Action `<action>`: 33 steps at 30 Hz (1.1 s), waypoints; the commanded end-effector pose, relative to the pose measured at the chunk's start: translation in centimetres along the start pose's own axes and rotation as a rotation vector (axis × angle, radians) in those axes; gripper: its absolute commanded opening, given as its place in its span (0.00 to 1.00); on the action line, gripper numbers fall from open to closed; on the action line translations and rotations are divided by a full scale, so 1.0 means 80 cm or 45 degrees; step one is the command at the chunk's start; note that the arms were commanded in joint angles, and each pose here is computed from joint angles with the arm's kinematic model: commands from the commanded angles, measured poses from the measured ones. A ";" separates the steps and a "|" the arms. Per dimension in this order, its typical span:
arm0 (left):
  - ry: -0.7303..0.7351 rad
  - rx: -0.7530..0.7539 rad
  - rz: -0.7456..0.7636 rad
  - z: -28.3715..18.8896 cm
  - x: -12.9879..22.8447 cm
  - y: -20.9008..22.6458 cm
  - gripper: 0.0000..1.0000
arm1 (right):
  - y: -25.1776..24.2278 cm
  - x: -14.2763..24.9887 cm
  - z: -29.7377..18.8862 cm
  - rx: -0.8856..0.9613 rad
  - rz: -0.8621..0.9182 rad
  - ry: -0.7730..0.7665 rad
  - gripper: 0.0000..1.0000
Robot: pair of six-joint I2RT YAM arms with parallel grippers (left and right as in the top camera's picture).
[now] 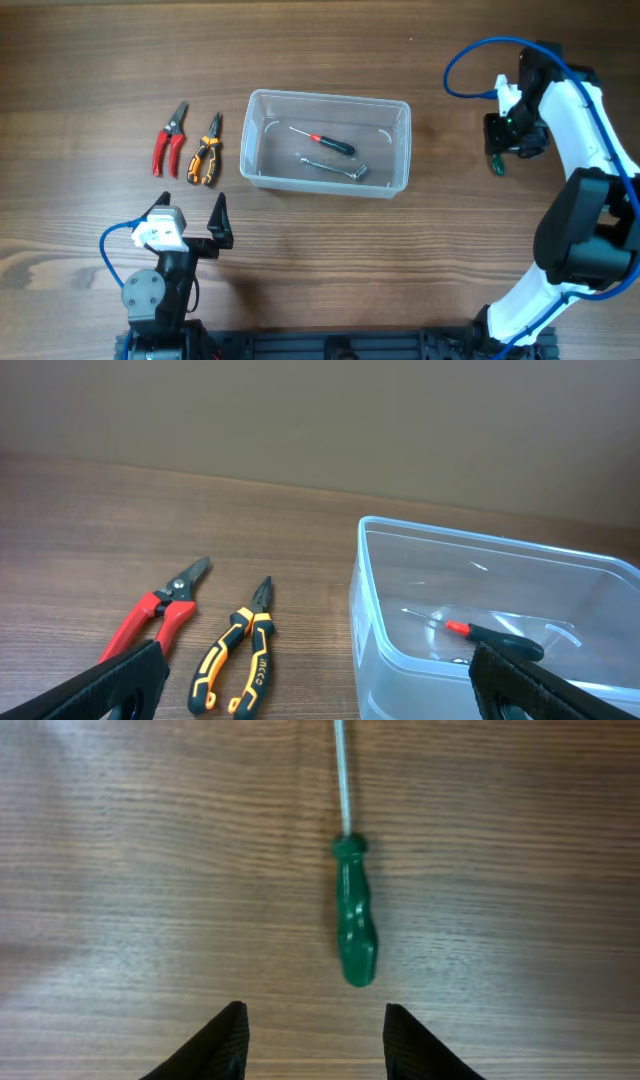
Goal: Pack container
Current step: 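Move the right gripper to the green-handled screwdriver and grasp it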
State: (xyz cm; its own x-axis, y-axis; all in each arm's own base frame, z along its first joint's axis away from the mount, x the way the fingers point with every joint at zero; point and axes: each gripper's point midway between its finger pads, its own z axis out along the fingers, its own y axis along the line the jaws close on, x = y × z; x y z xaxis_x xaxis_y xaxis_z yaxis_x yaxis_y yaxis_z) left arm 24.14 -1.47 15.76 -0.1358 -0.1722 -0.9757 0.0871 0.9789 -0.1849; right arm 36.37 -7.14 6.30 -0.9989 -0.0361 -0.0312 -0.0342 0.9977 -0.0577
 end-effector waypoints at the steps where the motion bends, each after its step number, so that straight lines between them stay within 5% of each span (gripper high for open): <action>1: -0.007 0.005 0.022 0.000 0.000 -0.001 1.00 | -0.015 0.000 0.006 0.023 -0.006 0.000 0.43; 33: -0.007 0.005 0.022 0.000 0.000 -0.001 1.00 | -0.007 -0.006 0.080 -0.056 -0.163 0.090 0.44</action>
State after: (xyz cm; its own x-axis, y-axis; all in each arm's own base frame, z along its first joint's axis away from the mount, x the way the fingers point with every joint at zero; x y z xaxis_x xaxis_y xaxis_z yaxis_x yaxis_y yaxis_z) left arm 24.14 -1.47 15.76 -0.1358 -0.1722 -0.9757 0.0871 0.9789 -0.1849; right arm 37.42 -8.22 1.18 -0.9921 -0.1242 0.0171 -0.1247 0.9914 -0.0383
